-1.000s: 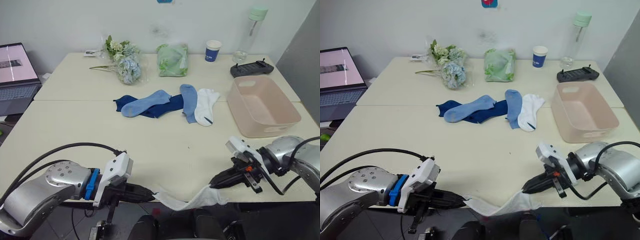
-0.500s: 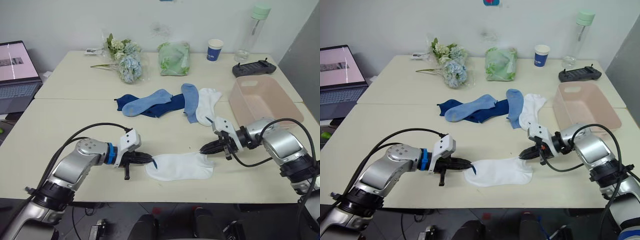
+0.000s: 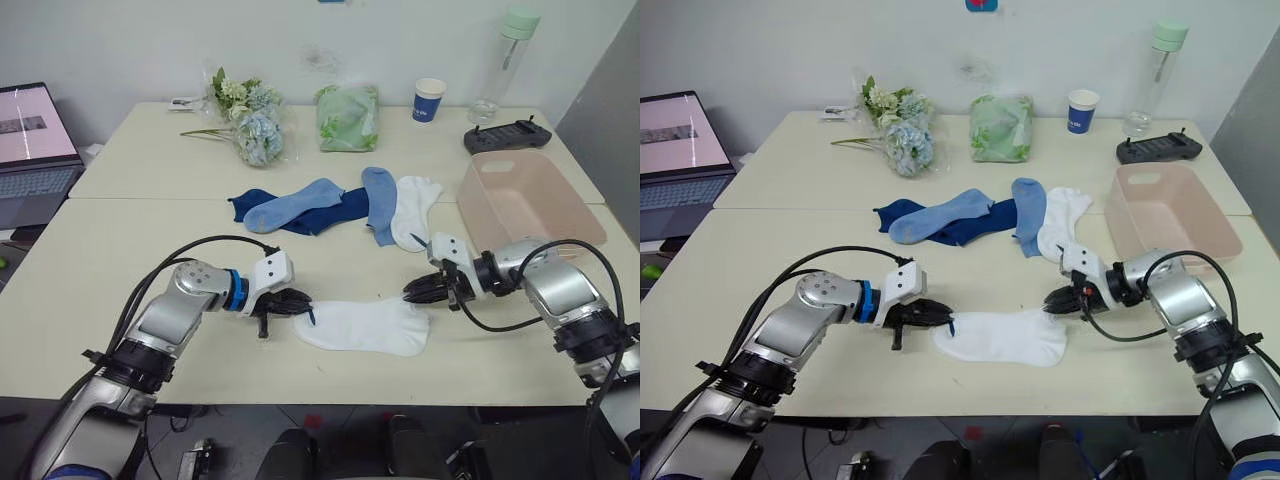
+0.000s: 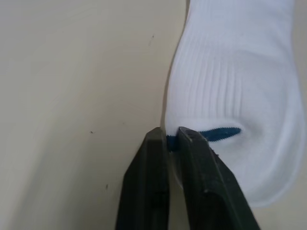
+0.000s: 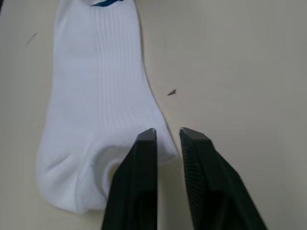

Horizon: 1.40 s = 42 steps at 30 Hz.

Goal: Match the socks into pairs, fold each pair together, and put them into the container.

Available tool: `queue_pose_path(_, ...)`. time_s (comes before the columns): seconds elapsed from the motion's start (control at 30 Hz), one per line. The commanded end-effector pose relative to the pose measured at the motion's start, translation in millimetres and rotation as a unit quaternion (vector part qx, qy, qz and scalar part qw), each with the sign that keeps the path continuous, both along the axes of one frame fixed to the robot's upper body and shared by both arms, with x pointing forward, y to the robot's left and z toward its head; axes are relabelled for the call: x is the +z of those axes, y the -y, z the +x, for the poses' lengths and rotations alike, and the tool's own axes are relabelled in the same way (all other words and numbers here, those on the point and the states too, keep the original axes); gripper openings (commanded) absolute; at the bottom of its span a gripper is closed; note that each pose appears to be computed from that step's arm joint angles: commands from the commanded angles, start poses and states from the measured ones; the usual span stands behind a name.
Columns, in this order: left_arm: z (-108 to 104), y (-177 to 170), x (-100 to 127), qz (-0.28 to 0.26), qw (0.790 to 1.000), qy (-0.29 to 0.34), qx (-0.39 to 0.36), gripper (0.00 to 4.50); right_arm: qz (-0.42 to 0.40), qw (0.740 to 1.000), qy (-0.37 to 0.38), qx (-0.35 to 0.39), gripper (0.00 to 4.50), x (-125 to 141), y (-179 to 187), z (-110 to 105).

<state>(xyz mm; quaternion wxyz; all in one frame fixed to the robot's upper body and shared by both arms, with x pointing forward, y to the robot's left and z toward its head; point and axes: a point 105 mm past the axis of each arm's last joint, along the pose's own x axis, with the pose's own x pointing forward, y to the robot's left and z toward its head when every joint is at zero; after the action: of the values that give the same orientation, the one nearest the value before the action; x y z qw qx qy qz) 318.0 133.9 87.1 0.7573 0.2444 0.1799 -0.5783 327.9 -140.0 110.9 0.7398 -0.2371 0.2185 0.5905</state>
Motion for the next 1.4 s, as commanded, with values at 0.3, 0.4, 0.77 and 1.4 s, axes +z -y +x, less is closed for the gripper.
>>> queue_pose_path(0.3,11.0,-1.5,55.1,-0.092,0.983,0.143,0.074,3.07,0.116,0.988,0.1,0.017,1.74,54.5,-14.8,-10.5)
queue_pose_path(0.4,-7.5,1.6,51.1,-0.127,0.977,0.148,0.083,2.46,0.144,0.986,0.078,0.033,0.87,38.5,-38.5,-34.8)
queue_pose_path(0.77,-39.2,-2.8,-24.3,-0.055,0.987,0.091,0.122,0.02,0.087,0.995,0.04,-0.027,0.0,-38.4,-25.3,-42.4)
queue_pose_path(1.4,-54.9,4.3,16.9,-0.126,0.98,0.125,0.088,0.02,0.157,0.986,0.057,0.012,0.0,8.6,-13.2,-57.1)
